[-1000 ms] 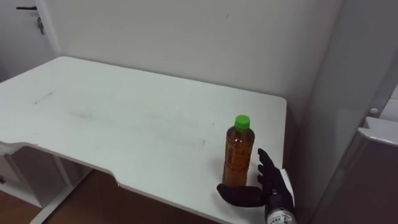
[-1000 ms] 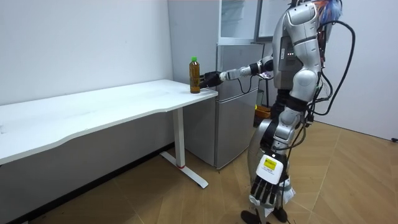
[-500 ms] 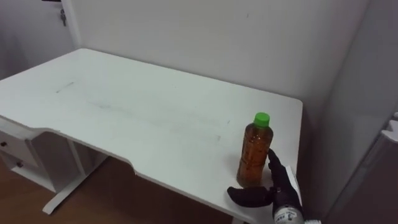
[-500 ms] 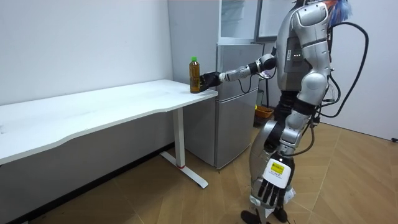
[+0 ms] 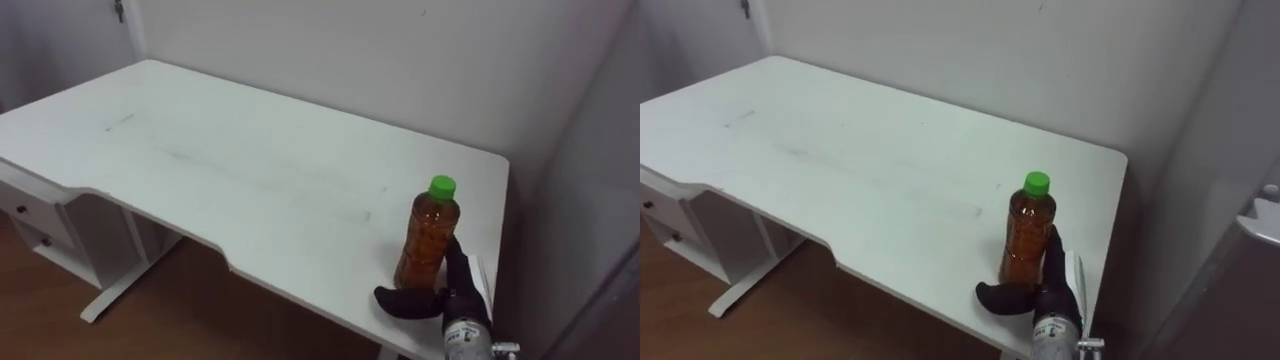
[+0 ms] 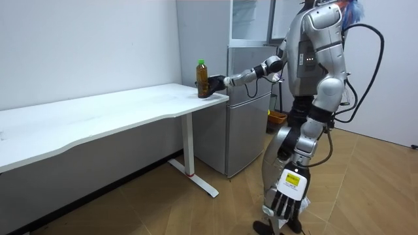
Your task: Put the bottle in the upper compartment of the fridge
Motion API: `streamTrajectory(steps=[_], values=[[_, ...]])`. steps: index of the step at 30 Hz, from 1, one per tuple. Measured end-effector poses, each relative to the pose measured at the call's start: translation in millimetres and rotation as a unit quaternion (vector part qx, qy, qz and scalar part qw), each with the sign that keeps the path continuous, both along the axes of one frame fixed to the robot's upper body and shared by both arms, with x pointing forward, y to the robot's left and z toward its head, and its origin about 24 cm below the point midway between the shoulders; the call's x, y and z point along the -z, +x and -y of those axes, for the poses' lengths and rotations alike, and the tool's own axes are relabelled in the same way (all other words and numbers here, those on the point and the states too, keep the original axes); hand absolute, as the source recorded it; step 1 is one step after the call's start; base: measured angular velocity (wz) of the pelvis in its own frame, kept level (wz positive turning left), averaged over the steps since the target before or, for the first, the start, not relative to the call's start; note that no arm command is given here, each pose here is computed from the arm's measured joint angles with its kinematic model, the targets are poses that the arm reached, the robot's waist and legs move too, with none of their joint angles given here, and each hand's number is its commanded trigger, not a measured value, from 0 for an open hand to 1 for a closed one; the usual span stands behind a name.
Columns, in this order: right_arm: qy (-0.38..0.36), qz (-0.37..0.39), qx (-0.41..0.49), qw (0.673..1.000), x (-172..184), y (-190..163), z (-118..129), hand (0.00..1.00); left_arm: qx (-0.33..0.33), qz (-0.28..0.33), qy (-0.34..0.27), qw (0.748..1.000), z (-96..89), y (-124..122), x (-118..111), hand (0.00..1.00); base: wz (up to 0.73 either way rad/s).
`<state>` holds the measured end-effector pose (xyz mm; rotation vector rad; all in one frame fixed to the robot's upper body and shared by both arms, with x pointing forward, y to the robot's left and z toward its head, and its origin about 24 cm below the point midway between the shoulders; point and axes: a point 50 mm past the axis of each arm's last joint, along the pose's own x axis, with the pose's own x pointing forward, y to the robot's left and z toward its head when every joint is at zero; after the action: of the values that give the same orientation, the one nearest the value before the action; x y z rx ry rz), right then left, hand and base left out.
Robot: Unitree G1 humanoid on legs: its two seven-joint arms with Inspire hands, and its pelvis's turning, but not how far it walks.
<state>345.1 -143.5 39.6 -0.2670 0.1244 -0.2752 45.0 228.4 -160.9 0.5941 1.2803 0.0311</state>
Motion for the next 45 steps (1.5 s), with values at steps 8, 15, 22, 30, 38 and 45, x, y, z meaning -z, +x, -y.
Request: streamTrajectory(steps=[8, 15, 22, 30, 38, 45], values=[[0.011, 0.012, 0.026, 1.0, -8, 4, 3, 0.0, 0.004, 0.01, 0.004, 1.0, -2.7, 15, -1, 0.0, 0.08], [0.046, 0.014, 0.044, 0.998, -13, 8, 5, 0.0, -0.003, 0.015, -0.001, 1.0, -2.6, 14, -1, 0.0, 0.01], [0.063, 0.011, 0.062, 0.996, -12, 7, 7, 0.0, -0.005, 0.02, 0.01, 1.0, -3.6, 15, -1, 0.0, 0.0], [0.091, 0.005, 0.071, 0.993, -11, 7, 8, 0.0, -0.01, 0.022, 0.028, 0.999, -5.6, 11, -2, 0.0, 0.0], [0.111, 0.01, 0.078, 0.991, -12, 7, 10, 0.0, -0.012, 0.016, 0.031, 0.999, -5.6, 3, -2, 0.0, 0.0], [0.123, 0.012, 0.088, 0.988, -13, 7, 11, 0.0, -0.012, 0.018, 0.03, 0.999, -5.3, 3, -2, 0.0, 0.0]])
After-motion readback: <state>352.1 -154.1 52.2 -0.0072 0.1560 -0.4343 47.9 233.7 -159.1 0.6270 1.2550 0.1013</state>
